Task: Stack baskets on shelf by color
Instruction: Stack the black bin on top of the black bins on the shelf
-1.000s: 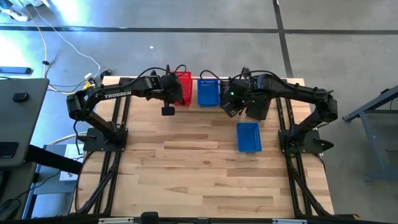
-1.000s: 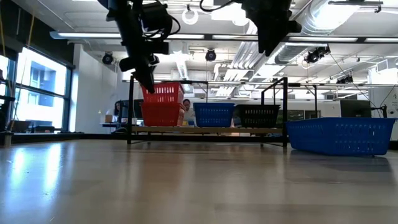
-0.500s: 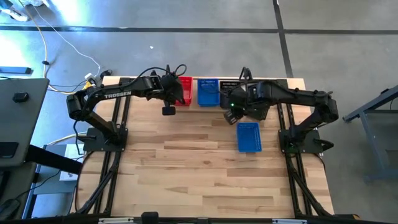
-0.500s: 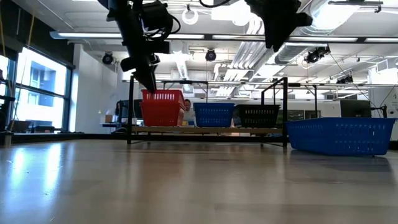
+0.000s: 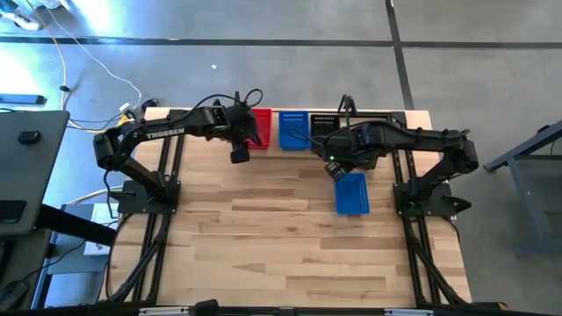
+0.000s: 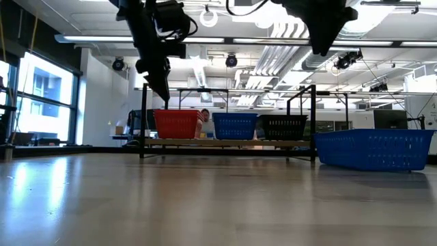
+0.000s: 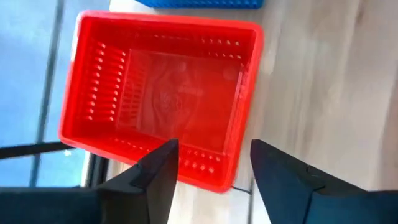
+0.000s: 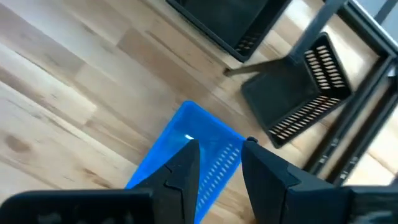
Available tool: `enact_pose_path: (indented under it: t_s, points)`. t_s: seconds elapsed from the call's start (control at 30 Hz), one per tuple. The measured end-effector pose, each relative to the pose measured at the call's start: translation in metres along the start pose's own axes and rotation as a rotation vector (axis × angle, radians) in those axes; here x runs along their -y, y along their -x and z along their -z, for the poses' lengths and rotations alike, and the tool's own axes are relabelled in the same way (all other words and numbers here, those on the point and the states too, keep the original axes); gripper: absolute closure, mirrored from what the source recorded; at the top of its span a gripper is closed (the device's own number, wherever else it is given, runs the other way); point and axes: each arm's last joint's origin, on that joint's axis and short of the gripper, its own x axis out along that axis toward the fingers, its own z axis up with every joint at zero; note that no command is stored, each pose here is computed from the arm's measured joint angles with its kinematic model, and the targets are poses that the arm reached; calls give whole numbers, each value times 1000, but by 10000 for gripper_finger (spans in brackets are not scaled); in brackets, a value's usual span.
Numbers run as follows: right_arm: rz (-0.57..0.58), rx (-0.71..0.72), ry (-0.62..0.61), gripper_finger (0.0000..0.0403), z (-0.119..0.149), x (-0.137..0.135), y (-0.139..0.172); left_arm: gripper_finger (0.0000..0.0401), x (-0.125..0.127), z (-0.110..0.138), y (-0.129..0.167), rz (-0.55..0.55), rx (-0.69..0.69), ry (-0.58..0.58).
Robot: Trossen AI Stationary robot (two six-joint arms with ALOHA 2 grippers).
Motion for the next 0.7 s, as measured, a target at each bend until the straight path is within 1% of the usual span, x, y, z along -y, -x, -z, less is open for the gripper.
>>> enact_pose_path:
  t_s: [0.07, 0.17, 0.43, 0.6, 0.7]
  points:
    - [15, 3, 20, 297, 0, 3, 1, 201, -2, -2, 6, 14, -11, 6]
    - [35, 50, 32, 297, 0, 10, 6, 195, -5, -6, 17, 20, -15, 19]
    - [45, 149, 25, 297, 2, 37, 23, 198, -15, -18, 47, 25, 13, 97]
    - [45, 174, 21, 297, 0, 53, 29, 199, -18, -23, 56, 15, 43, 103]
    - [68, 166, 15, 297, 2, 64, 24, 199, -20, -25, 59, 10, 57, 106]
